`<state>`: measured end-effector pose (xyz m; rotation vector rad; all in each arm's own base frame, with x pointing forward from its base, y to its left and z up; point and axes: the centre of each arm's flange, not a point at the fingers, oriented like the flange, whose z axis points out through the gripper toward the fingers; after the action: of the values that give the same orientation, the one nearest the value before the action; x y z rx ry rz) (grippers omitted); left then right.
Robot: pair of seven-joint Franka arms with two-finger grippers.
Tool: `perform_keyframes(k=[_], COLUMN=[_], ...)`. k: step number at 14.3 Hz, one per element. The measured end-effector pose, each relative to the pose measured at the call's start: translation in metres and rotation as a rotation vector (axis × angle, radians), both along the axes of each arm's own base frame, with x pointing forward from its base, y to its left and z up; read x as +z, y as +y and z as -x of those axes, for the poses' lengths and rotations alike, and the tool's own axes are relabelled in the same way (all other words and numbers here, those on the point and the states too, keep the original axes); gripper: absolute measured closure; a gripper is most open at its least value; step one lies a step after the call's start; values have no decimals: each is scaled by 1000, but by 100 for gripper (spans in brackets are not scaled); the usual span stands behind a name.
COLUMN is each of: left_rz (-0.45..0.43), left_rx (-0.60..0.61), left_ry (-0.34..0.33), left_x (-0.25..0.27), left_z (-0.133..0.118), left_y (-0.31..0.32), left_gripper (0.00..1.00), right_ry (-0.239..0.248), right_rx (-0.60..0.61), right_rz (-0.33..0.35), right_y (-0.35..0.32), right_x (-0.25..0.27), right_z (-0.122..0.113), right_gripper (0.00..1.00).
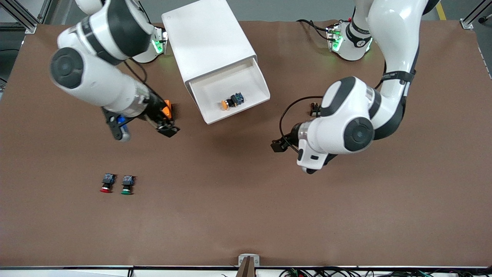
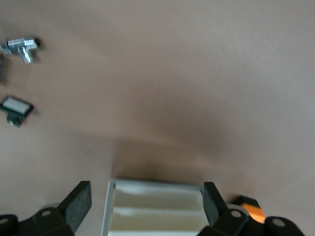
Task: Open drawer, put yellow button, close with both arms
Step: 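Withdraw the right gripper while the left gripper moves to the drawer front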
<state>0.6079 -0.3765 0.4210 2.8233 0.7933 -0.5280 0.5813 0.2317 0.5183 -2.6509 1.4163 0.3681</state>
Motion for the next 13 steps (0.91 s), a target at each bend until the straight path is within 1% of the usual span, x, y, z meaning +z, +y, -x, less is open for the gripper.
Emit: perform_keyframes(k=[2,4,6,7,9,13], left_rz=[-75,-138,-155,-153,-151,-176], left_rx=[-74,-129,-162,-174,-192,-212], left_ry=[-61,-105,-138,-148,-153,-127], left_x=[-5,-13,-19,-21,-25,-42], left_z=[19,40,57,63,74,101], left_y=[-28,-56,-77,-85,-96,-114], left_gripper=[0,0,0,0,0,0], right_ry=[-31,-54,-83,-97,-127,-192], right_rx=[120,208,306,352,465,686], right_rz=[-27,-47,-50,-34,10,30], right_y=[-36,-73,-112,-129,-157,-226], right_x=[3,7,12,13,20,37], right_z=[-11,-17,-22,-24,-25,-23], right_gripper=[0,0,0,0,0,0])
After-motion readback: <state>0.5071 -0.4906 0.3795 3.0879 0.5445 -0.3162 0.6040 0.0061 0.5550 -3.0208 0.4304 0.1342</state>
